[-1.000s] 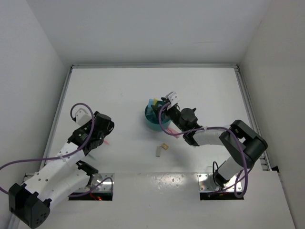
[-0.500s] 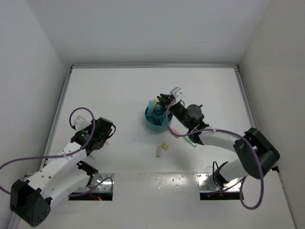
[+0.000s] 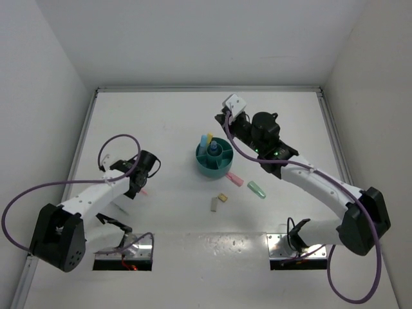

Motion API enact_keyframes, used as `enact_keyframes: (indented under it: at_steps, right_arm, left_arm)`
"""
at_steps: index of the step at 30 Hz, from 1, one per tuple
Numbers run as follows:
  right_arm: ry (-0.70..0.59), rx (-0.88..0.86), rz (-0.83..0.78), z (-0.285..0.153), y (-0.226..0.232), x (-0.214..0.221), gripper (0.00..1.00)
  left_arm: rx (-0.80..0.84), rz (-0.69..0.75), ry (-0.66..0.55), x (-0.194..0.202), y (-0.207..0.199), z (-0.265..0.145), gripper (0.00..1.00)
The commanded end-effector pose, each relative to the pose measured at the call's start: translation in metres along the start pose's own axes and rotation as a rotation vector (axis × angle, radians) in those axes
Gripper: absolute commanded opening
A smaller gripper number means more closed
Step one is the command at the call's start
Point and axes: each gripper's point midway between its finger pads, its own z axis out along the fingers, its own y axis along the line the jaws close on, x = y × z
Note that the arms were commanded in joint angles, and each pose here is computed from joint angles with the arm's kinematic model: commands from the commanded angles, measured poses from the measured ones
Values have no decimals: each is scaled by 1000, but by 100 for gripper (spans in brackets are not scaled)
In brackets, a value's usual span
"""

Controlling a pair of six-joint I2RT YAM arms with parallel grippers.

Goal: Sort the stationery into containers
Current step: Pick up the pen from the center of the board.

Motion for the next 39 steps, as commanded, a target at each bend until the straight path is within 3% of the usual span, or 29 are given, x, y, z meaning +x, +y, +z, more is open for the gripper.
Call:
enact_keyframes:
  at_steps: [1, 5, 10, 39]
  right_arm:
    - [36, -28, -28, -13, 5, 15, 5]
    - [37, -19, -37, -16, 1, 16, 5]
    - [18, -14, -30, -20, 0, 10, 6]
    - [-12, 32, -6, -26, -5, 7, 6]
  left_arm:
    - [6, -36, -22, -18, -16, 3, 59]
    - [-9, -29, 48, -16, -24, 16, 50]
    - [-24, -4, 117, -2, -29, 30, 50]
    - [-144, 67, 153, 8, -7, 66, 40]
